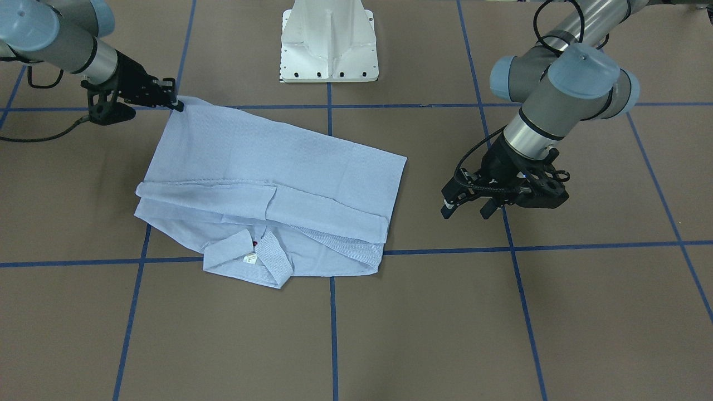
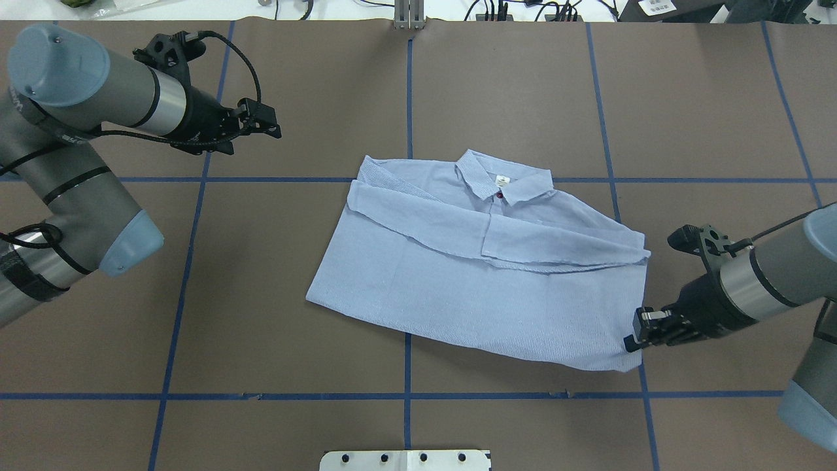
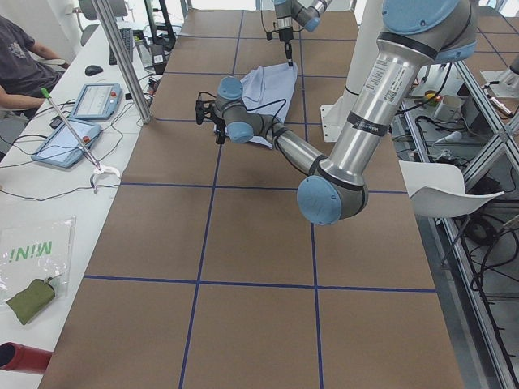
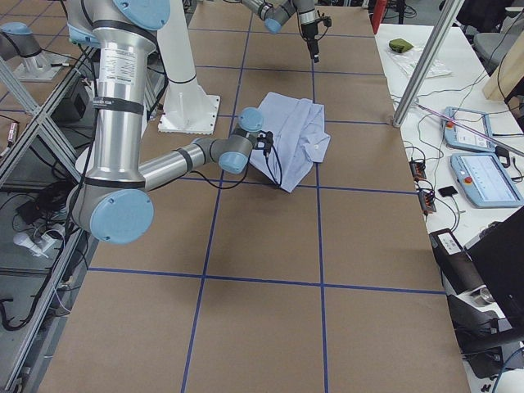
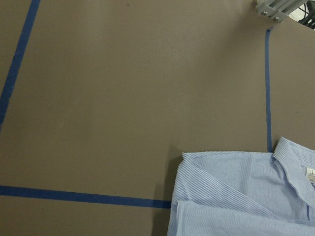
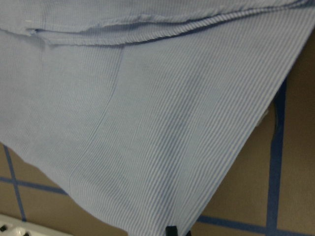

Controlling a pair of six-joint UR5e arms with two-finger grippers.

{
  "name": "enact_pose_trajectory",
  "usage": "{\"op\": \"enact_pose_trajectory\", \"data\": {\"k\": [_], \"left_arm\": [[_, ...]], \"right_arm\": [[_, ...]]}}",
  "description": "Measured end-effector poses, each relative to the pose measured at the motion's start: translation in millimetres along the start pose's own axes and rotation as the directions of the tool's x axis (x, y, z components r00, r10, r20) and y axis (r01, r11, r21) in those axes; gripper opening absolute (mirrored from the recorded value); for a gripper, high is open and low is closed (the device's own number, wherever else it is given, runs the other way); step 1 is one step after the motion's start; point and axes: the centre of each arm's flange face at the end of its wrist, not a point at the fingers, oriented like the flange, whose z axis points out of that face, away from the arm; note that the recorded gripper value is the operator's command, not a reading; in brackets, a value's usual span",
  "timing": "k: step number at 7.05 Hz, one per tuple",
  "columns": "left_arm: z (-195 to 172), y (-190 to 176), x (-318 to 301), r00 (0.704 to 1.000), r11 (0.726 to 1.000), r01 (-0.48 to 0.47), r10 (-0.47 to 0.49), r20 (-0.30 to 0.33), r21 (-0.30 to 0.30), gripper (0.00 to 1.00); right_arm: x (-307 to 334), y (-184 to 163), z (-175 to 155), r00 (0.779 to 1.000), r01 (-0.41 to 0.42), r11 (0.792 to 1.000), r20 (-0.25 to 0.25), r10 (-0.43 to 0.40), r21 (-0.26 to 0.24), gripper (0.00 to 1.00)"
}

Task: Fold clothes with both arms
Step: 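Drag the corner toward the robot with the right gripper, turning the shirt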

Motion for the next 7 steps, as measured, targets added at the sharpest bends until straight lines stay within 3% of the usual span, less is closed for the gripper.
{"op": "enact_pose_trajectory", "data": {"k": [1,3,5,6,7], "left_arm": [[0.0,0.4,0.3,1.000,1.000,0.000,0.000,0.000,0.000,0.99],[-2.2,1.6,-0.2,1.000,1.000,-0.002,0.002,-0.003,0.000,0.99],[-5.8,3.9,0.1,1.000,1.000,-0.005,0.005,-0.009,-0.001,0.99],[-7.9,6.9,3.4,1.000,1.000,-0.011,0.011,-0.017,-0.004,1.00],[-8.2,17.2,9.5,0.999,1.000,-0.022,0.022,-0.029,-0.015,1.00]], "right_arm": [[-5.6,30.4,-0.8,1.000,0.026,0.998,0.004,-0.026,-0.055,0.00],[-22.0,70.2,19.3,0.998,0.068,0.983,0.013,-0.067,-0.169,1.00],[-39.8,82.1,31.3,0.995,0.101,0.973,0.037,-0.096,-0.209,1.00],[-51.1,74.5,26.8,0.993,0.115,0.976,0.060,-0.105,-0.186,1.00],[-62.7,57.3,13.1,0.990,0.121,0.984,0.089,-0.110,-0.130,1.00]]}}
